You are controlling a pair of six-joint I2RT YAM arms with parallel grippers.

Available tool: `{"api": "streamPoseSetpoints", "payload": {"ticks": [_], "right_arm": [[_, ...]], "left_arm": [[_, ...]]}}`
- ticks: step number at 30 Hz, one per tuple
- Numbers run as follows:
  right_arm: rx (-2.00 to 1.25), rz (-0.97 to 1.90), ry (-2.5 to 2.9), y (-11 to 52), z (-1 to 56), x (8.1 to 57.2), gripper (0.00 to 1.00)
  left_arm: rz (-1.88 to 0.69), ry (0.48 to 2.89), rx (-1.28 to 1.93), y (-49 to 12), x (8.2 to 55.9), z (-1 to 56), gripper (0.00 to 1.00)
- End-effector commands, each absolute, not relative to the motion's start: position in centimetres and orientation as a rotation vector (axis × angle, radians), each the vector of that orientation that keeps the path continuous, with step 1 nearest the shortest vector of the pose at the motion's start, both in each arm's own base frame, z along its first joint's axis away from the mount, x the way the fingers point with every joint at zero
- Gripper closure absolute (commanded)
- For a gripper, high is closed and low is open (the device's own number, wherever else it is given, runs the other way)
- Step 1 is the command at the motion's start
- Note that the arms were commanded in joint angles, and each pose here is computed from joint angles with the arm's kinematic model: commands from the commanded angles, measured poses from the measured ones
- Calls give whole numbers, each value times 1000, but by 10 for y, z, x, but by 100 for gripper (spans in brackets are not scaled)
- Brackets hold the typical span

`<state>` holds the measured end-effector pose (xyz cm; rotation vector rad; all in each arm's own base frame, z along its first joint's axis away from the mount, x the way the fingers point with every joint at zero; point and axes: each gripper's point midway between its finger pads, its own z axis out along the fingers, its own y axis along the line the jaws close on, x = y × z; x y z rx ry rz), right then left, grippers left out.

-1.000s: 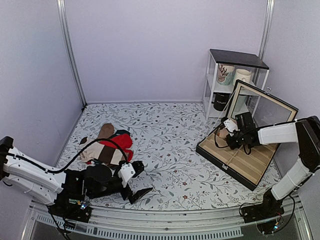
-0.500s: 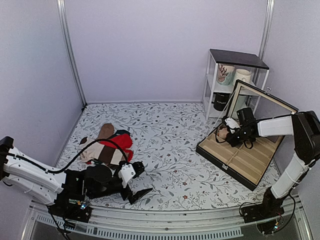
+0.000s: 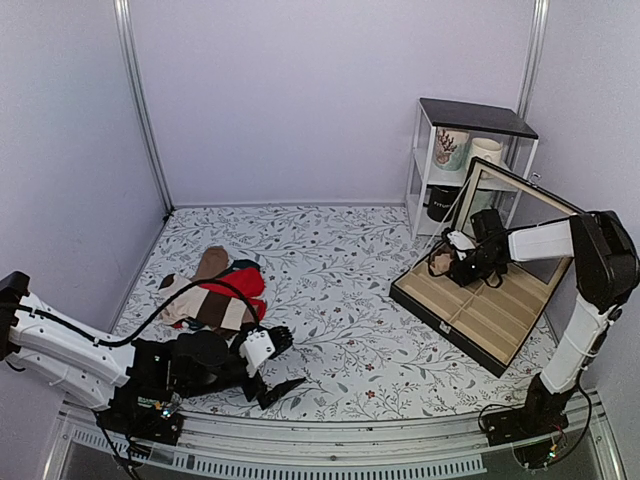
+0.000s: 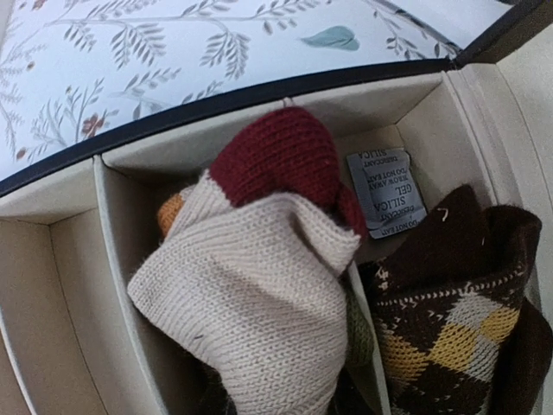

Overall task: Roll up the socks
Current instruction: Place a pair of socks in the storage box.

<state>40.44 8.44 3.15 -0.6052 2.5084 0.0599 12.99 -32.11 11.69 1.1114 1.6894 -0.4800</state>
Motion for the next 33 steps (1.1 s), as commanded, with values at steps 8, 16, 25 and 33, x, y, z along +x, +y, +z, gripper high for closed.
{"api": "streamPoseSetpoints", "payload": {"ticks": [8, 16, 25, 33], "right_arm": [[-533, -110, 2978, 41, -45, 340, 74], [-466, -131, 3033, 36, -47, 326, 59], [-402, 16, 2848, 57, 5, 360, 51], [-335, 97, 2740, 69, 53, 382, 44]], "left_arm": [[-466, 1671, 1098, -325, 136, 128, 1], [-447, 1686, 1101, -322, 137, 124, 1], [-443, 1683, 1091, -321, 138, 128, 1], [-440, 1678, 1088, -321, 138, 131, 0]]}}
